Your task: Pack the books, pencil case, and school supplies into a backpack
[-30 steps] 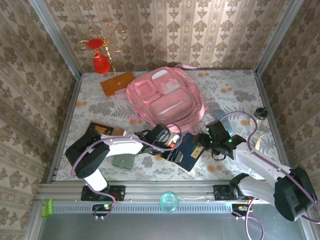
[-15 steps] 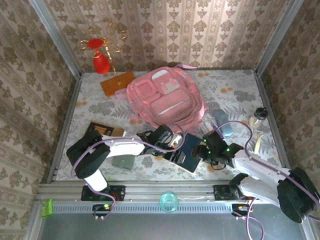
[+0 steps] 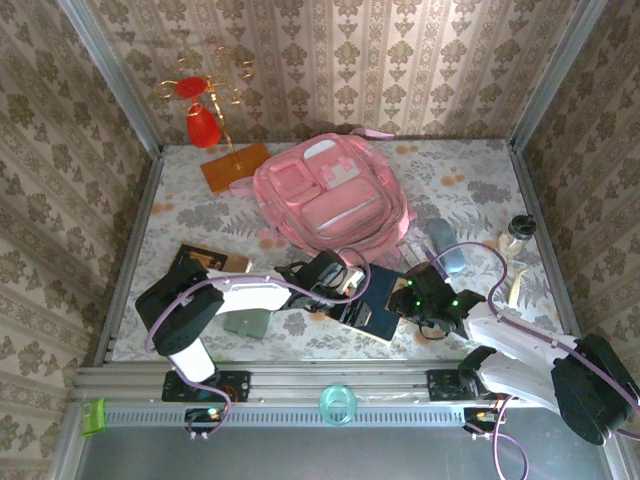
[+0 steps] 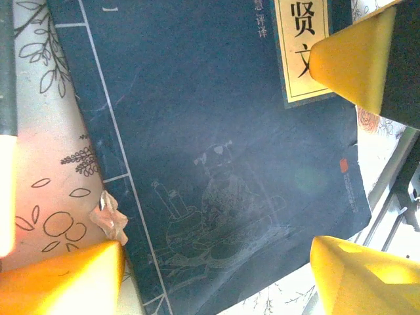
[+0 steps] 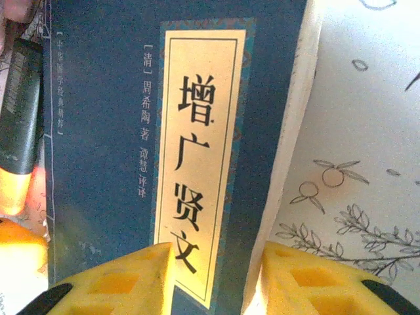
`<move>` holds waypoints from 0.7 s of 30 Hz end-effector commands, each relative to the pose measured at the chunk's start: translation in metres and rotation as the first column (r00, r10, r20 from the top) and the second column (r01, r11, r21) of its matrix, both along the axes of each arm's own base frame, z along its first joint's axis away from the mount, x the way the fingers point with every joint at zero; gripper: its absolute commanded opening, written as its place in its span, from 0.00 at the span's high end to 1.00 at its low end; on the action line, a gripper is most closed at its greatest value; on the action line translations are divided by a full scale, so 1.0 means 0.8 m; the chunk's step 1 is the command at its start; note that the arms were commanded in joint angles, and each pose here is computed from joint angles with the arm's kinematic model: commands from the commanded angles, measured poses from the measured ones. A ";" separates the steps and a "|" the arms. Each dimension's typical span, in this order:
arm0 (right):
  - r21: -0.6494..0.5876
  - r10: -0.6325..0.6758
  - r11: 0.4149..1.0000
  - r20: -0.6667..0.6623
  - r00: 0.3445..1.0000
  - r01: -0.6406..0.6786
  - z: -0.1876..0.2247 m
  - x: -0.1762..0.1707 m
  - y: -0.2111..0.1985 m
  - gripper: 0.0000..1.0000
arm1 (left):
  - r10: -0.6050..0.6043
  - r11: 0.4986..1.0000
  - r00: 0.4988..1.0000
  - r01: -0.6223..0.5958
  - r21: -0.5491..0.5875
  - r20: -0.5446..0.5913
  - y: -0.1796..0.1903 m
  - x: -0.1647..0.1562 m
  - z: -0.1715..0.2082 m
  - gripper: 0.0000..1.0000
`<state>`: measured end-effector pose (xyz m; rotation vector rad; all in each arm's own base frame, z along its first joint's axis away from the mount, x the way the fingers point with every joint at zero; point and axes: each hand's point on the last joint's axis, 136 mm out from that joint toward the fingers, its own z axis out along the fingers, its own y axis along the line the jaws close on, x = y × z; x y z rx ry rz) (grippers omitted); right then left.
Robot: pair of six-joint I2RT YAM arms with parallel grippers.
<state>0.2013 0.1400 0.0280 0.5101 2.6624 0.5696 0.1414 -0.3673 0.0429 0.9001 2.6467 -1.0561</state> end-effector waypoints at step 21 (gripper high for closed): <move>0.059 0.151 0.975 0.534 0.832 -0.215 0.216 0.017 -0.001 1.00 | 0.029 0.921 0.979 0.053 -0.386 0.203 0.005 0.040 0.160 0.16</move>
